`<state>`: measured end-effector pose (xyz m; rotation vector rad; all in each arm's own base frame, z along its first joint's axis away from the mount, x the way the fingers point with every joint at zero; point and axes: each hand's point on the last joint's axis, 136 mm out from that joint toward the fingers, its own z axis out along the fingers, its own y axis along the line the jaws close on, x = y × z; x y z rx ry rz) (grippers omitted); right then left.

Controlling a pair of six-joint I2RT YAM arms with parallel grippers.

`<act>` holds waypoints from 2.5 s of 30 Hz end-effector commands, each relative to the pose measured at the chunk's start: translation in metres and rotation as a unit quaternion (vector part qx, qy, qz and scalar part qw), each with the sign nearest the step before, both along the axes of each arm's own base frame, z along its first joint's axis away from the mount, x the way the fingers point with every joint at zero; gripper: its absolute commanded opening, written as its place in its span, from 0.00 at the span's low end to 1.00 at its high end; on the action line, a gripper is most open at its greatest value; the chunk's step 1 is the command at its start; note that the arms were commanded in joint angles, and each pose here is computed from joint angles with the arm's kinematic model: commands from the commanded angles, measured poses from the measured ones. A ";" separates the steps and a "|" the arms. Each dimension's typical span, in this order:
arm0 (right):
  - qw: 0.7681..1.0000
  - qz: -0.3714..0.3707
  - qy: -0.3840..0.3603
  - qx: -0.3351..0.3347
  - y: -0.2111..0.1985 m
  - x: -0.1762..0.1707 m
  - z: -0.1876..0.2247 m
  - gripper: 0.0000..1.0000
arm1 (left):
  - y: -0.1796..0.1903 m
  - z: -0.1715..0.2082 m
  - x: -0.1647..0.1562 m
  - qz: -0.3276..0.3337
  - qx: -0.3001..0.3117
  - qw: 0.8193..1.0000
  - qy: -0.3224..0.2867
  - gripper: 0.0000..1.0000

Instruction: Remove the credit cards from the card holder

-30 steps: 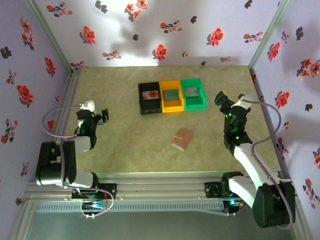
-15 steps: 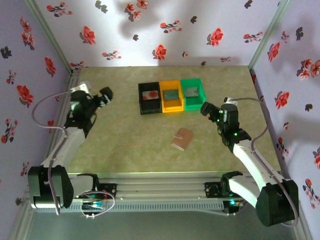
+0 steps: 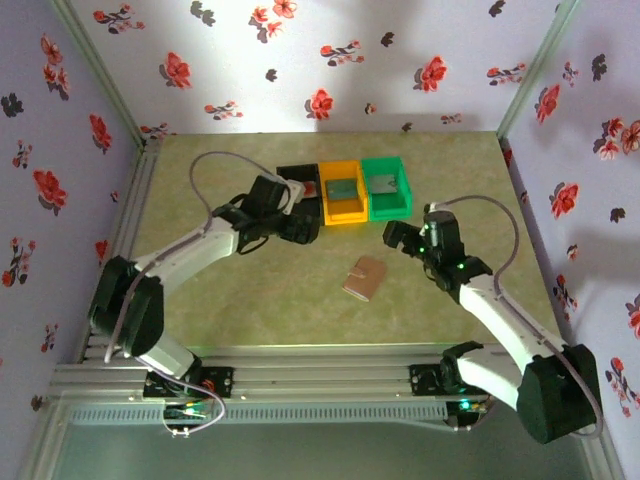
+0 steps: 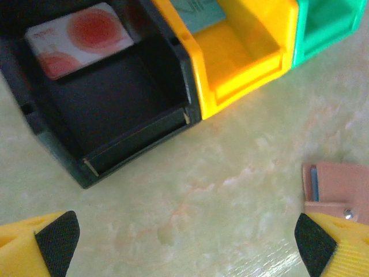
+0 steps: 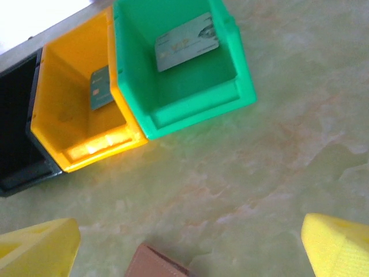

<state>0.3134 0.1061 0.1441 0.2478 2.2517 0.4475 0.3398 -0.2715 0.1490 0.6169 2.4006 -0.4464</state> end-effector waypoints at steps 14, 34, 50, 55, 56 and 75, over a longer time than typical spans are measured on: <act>1.000 0.020 -0.004 0.014 0.012 0.002 -0.002 0.99 | -0.083 -0.051 -0.080 -0.313 0.146 0.934 0.094 0.95; 1.000 0.006 -0.027 0.012 0.004 -0.001 0.005 0.98 | -0.139 -0.073 -0.082 -0.426 0.172 0.885 -0.071 0.90; 0.993 -0.056 -0.102 0.007 -0.025 -0.013 0.035 0.97 | -0.151 -0.080 -0.092 -0.535 0.171 0.817 -0.127 0.83; 0.991 -0.060 -0.123 0.014 -0.028 -0.016 0.042 0.97 | -0.158 -0.083 -0.094 -0.544 0.158 0.814 -0.126 0.70; 0.990 -0.060 -0.124 0.015 -0.028 -0.016 0.043 0.97 | -0.161 -0.082 -0.094 -0.545 0.154 0.815 -0.125 0.64; 0.990 -0.064 -0.127 0.022 -0.029 -0.018 0.045 0.97 | -0.163 -0.116 -0.100 -0.567 0.168 0.801 -0.092 0.49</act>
